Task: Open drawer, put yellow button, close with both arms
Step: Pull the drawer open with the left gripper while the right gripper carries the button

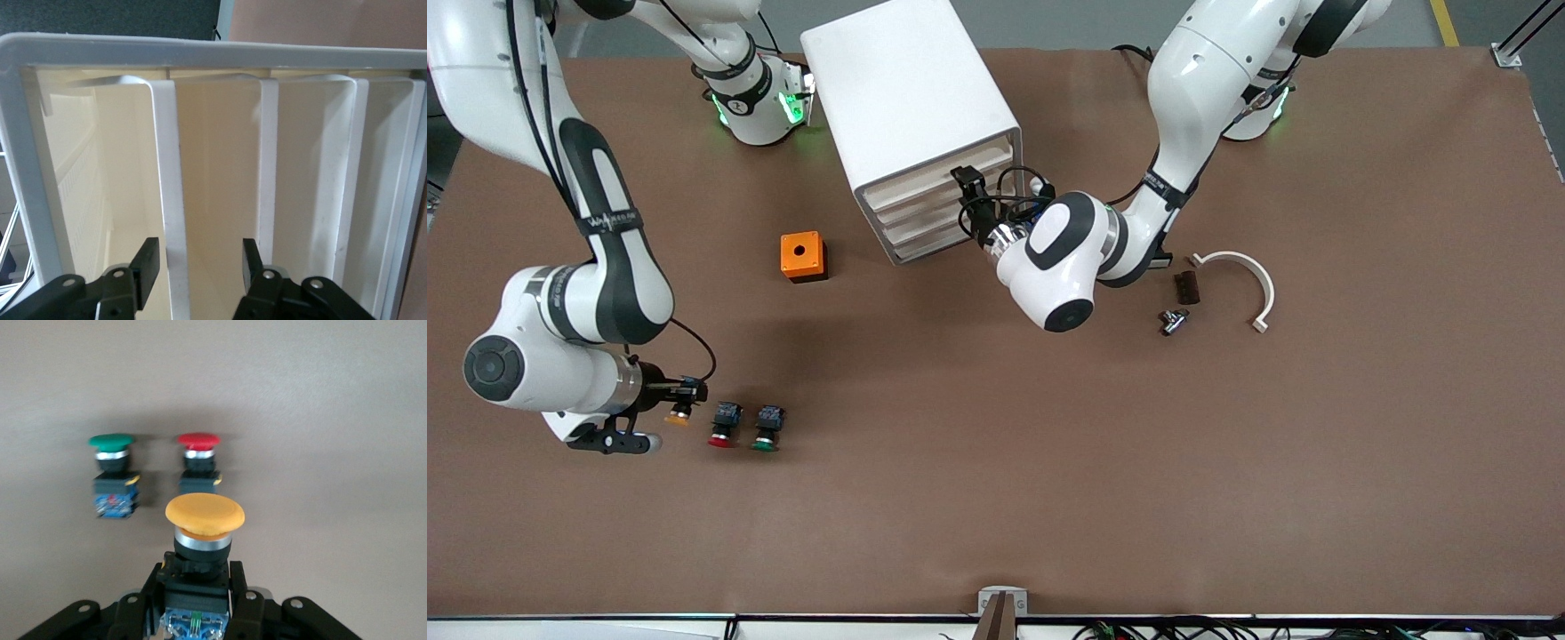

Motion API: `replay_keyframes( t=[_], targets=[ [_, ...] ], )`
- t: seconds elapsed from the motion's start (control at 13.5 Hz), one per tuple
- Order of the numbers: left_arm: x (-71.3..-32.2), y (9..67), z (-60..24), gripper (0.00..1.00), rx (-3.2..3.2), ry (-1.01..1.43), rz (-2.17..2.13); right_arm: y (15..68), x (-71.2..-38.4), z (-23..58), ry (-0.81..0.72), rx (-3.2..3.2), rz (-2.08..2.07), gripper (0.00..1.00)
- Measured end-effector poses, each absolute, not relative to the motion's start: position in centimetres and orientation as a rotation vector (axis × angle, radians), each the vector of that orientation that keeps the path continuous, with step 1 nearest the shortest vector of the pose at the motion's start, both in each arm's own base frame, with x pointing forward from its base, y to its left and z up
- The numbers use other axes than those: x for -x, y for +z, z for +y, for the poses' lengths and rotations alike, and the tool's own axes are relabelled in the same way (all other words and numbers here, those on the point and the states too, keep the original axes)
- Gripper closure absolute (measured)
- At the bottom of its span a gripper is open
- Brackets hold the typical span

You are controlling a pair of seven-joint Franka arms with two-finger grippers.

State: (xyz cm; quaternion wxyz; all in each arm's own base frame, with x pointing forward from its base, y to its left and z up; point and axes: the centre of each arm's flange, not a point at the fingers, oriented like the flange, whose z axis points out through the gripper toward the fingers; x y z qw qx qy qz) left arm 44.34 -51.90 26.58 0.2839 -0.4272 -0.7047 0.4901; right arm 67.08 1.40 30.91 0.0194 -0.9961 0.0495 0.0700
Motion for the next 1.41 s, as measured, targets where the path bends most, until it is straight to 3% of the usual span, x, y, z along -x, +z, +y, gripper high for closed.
replay_keyframes(
  t=[0.07,0.22,0.37,0.52,0.74,1.11,1.41],
  targets=[
    [-44.3,26.4,-51.9,0.44,1.136,1.317,-1.883,32.3,-66.8,2.6,0.225,3.094,0.178,0.58],
    [-44.2,26.4,-52.1,0.64,1.123,1.336,-1.866,34.8,-65.9,5.4,0.251,3.099,0.237,0.58],
    [-44.2,26.6,-52.1,0.67,1.125,1.338,-1.863,37.1,-64.8,8.5,0.278,3.107,0.322,0.58],
    [-44.2,27.0,-52.1,0.86,1.125,1.347,-1.846,39.2,-63.7,11.1,0.293,3.111,0.408,0.58],
    [-45.1,27.1,-51.3,0.86,1.112,1.346,-1.857,41.8,-62.2,14.3,0.294,3.085,0.562,0.58],
    [-52.9,28.9,-44.8,0.86,1.077,1.394,-1.996,44.3,-60.1,20.0,0.306,3.025,0.787,0.58],
    [-54.8,29.3,-43.2,0.86,1.091,1.414,-2.031,44.8,-58.2,24.8,0.321,2.973,0.96,0.58]
  ],
)
